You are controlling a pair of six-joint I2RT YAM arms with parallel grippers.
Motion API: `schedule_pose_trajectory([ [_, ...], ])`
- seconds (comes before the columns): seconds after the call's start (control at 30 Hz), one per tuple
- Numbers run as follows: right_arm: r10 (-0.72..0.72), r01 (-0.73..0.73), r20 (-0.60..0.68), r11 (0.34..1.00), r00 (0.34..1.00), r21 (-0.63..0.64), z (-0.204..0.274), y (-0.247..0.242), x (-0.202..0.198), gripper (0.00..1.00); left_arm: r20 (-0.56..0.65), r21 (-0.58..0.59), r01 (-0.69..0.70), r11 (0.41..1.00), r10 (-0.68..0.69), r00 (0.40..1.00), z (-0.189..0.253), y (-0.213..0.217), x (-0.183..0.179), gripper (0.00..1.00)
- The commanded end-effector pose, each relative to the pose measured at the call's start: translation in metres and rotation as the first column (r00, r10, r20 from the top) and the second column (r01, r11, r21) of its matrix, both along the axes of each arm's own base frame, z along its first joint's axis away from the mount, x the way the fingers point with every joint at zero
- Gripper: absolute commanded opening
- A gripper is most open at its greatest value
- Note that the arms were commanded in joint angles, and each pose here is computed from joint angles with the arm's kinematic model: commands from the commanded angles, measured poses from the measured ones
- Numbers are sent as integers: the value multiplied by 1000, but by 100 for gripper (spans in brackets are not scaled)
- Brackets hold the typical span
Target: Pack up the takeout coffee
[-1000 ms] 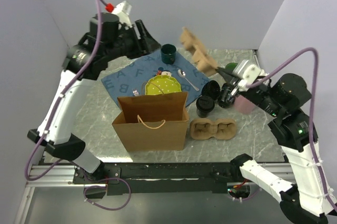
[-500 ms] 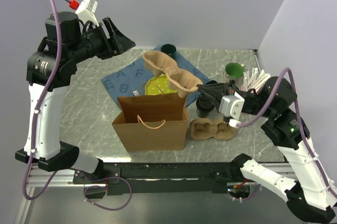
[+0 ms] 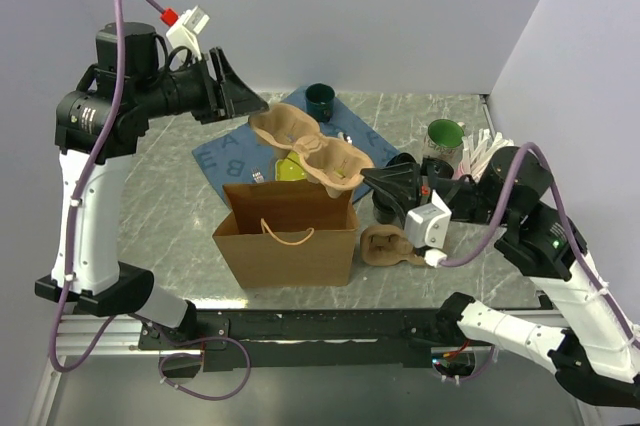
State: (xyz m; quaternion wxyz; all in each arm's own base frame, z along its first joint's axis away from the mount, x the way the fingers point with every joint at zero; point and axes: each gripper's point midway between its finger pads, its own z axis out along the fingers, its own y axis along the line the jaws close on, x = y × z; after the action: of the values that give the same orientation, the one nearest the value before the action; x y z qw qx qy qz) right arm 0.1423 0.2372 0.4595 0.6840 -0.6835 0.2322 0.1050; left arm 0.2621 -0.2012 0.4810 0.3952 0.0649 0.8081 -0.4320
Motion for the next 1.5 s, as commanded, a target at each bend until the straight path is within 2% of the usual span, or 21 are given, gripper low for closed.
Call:
schedule_pose_trajectory([
  [0.0, -28, 28, 72, 1000, 997, 4, 11, -3, 3, 0, -47, 13, 87, 996, -86, 995, -9, -2, -20, 54],
  [0.27, -5, 4, 77, 1000, 997, 2, 12, 4, 4, 0, -86, 67, 102, 992, -96, 992, -28, -1, -15, 49],
  [0.37, 2, -1, 67, 1000, 998, -18, 8, 6, 4, 0, -66, 73, 80, 994, -75, 995, -26, 0, -9, 42],
  [0.43, 5, -4, 54, 1000, 999, -8, 8, 7, 4, 0, -61, 70, 68, 995, -64, 996, -26, 0, -7, 31],
  [0.53, -9, 9, -9, 999, 1000, 45, 12, 8, 5, 16, -39, 57, 41, 998, -38, 998, -21, 1, -1, 18],
  [0.57, -12, 18, -91, 997, 996, 71, 12, 8, 4, 27, -27, 52, 32, 998, -31, 999, -17, 2, -2, 13],
  [0.6, 0, 9, -122, 997, 992, 79, 12, 9, 2, 32, -11, 43, 19, 999, -19, 1000, -14, 2, 1, 9],
  [0.7, 51, -29, -218, 995, 975, 99, 8, 10, -11, 38, 35, 21, -25, 999, 24, 999, -2, 6, 5, 6],
  [0.83, 94, -29, -356, 982, 930, 185, 2, 10, -20, 40, 109, -33, -104, 994, 107, 988, 17, 17, 9, 5],
  [0.9, 119, 15, -487, 965, 865, 262, 10, 8, -24, 37, 110, -58, -140, 988, 146, 983, 17, 20, 14, 5],
  [0.93, 122, 106, -596, 937, 794, 333, 20, 6, -17, 33, 157, -86, -156, 984, 168, 973, 29, 22, 13, 5],
  [1.0, 130, 275, -748, 878, 651, 392, 31, 3, 1, 33, 159, -109, -191, 975, 207, 965, 31, 26, 17, 6],
  [1.03, 159, 446, -867, 805, 472, 391, 45, -10, 12, 33, 186, -125, -225, 966, 245, 951, 38, 32, 17, 6],
  [1.1, 141, 608, -956, 746, 256, 273, 40, -5, 38, 29, 193, -134, -260, 956, 282, 940, 38, 37, 19, 6],
  [1.13, 230, 659, -961, 701, 153, 273, 70, -14, 32, 27, 211, -142, -292, 946, 317, 925, 42, 44, 16, 6],
  [1.17, 144, 698, -989, 707, 14, 113, 40, 0, 48, 27, 222, -149, -315, 937, 342, 913, 44, 48, 17, 6],
  [1.2, 139, 707, -989, 704, -48, 65, 39, 3, 49, 27, 216, -145, -333, 932, 358, 908, 39, 50, 19, 6],
  [1.23, 225, 721, -968, 689, -113, 76, 62, 2, 43, 28, 230, -156, -340, 927, 369, 900, 43, 54, 13, 7],
  [1.27, 194, 743, -958, 669, -213, -30, 42, 7, 52, 28, 235, -165, -349, 922, 381, 894, 45, 55, 13, 7],
  [1.33, 278, 768, -908, 636, -314, -71, 44, 9, 53, 26, 226, -167, -355, 920, 386, 894, 39, 57, 10, 7],
  [1.47, 341, 787, -864, 609, -371, -98, 37, 12, 57, 25, 201, -176, -367, 914, 398, 895, 34, 58, 6, 7],
])
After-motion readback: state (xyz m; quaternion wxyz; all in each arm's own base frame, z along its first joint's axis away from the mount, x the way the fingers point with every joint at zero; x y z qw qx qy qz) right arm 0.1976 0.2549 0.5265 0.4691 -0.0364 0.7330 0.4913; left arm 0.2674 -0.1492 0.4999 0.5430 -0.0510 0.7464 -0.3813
